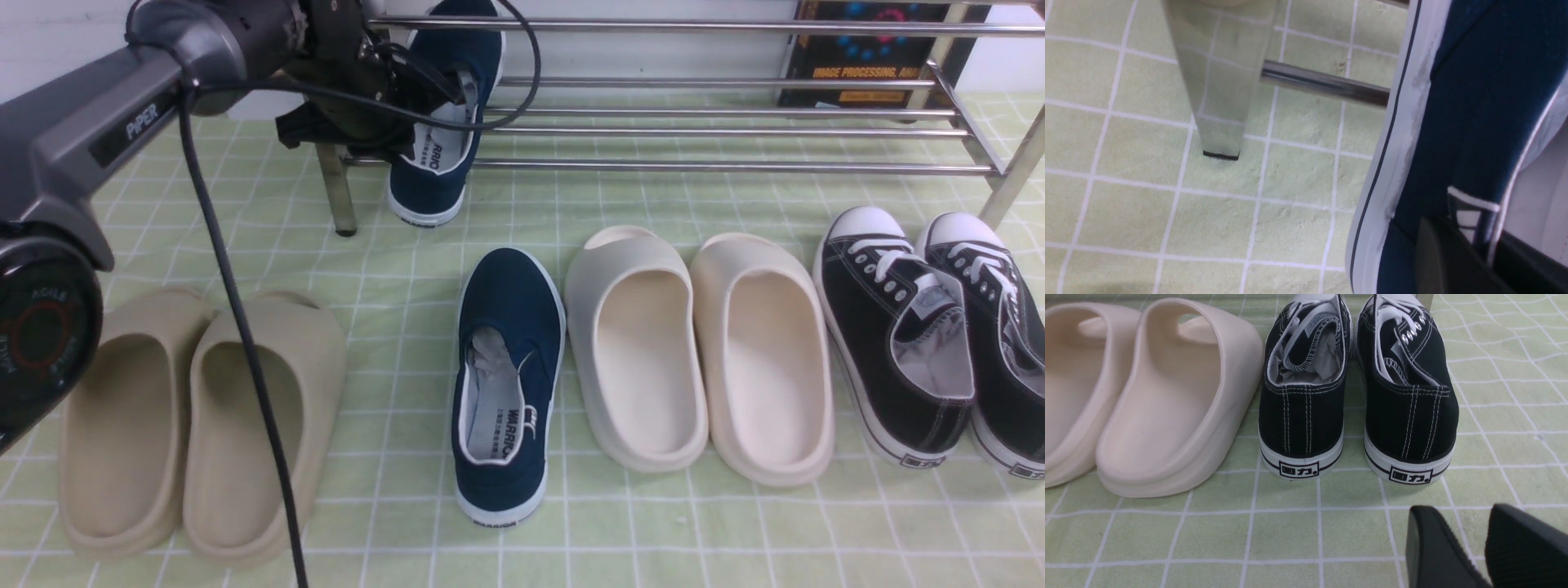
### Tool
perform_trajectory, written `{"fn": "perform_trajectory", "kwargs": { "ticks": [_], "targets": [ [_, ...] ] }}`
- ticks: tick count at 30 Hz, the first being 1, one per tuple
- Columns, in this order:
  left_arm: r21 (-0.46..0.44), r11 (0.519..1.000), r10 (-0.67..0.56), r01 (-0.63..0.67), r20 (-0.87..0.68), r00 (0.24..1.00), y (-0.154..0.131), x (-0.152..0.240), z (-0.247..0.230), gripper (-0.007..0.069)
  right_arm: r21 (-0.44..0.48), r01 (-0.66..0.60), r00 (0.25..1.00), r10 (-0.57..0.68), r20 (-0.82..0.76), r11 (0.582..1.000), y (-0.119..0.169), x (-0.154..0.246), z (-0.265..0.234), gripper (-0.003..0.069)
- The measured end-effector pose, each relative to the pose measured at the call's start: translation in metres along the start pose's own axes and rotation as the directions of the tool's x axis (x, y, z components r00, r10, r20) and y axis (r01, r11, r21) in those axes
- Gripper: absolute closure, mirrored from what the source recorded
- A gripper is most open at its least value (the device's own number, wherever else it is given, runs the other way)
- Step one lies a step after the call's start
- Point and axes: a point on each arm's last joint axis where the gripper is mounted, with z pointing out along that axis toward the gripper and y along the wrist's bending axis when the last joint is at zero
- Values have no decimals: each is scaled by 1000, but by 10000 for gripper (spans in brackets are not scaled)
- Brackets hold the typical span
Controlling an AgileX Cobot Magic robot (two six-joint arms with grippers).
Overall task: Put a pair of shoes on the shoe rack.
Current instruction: Use the left arm to put a shoe into the shoe rack
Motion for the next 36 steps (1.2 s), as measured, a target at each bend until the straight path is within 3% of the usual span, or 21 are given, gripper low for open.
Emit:
{"fn": "perform_trajectory", "kwargs": {
  "ticks": [9,18,24,29,36],
  "targets": [
    [18,1000,-5,4,38,999,-1,-1,9,587,0,0,1000,0,0,1000,0,0,0,420],
    [46,999,-3,-2,104,995,-4,-9,4,437,0,0,1000,0,0,1000,0,0,0,420],
    [39,999,22,-28,153,988,-7,-20,-27,343,0,0,1000,0,0,1000,0,0,0,420],
    [-9,998,59,-58,124,990,-5,-21,-58,377,0,0,1000,0,0,1000,0,0,0,420],
    [6,990,141,-141,-75,987,-2,6,-57,594,0,0,1000,0,0,1000,0,0,0,420]
  ]
}}
